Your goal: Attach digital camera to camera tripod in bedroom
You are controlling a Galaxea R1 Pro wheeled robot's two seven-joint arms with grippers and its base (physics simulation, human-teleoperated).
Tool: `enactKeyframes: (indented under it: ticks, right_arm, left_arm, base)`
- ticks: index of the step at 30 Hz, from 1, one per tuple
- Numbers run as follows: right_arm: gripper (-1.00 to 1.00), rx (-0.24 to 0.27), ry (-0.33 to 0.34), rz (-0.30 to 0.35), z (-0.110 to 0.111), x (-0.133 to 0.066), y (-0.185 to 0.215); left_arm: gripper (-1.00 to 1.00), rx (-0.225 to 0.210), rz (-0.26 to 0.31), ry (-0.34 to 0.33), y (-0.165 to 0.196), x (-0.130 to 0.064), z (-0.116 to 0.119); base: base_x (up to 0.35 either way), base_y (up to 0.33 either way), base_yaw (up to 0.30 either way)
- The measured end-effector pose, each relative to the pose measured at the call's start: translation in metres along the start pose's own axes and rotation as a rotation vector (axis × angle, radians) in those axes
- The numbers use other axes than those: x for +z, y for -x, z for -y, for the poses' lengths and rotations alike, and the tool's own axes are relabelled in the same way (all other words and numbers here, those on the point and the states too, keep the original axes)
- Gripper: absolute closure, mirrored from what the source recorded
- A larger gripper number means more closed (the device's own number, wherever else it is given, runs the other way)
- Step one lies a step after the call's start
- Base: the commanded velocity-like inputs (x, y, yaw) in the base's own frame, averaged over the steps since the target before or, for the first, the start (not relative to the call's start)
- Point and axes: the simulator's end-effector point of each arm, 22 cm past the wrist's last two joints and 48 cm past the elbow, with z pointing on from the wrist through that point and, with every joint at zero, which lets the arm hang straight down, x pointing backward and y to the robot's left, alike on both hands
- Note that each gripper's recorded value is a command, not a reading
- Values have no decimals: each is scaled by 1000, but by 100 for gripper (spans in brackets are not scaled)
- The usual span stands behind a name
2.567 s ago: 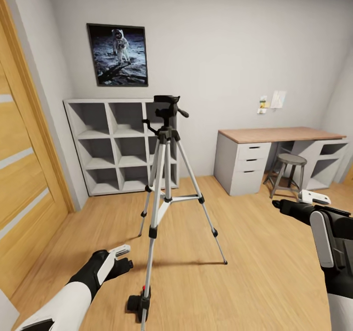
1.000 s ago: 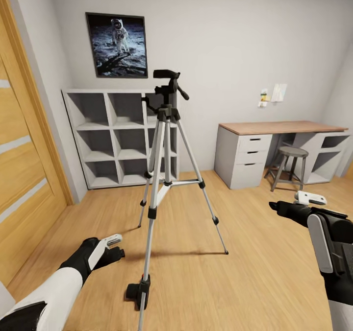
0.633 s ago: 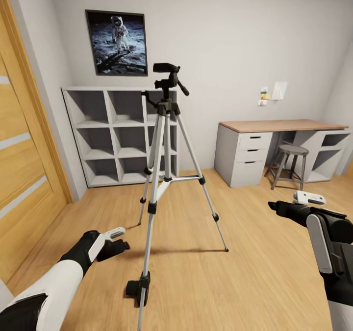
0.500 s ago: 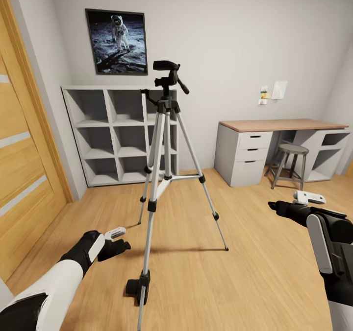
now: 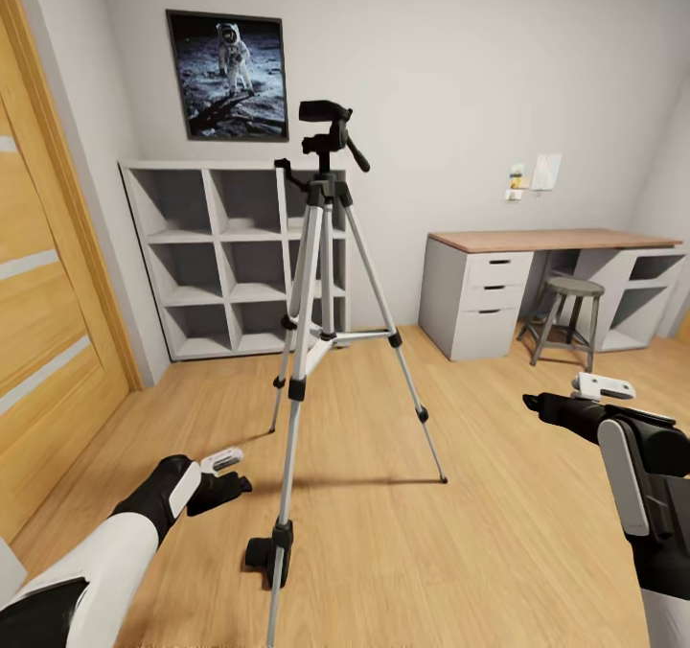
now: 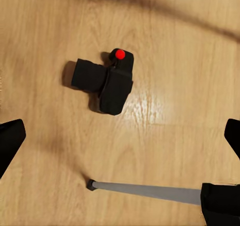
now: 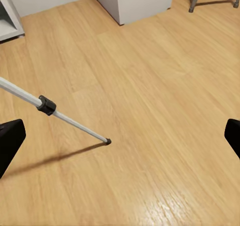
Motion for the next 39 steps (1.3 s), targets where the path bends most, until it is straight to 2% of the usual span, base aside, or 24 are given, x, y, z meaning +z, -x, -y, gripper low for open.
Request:
enactKeyframes:
  ticks: [16,39]
  right_arm:
    - [-100,-8,3,-1,3,9,-36]
    - [-100,-26,-11,-94,1,48,-81]
  left_arm:
    - [-100,0,-7,9,-29,29,-18]
    - [-100,-18,-99,57,-65,69,-49]
  base:
    - [0,0,0]
    - [0,0,0]
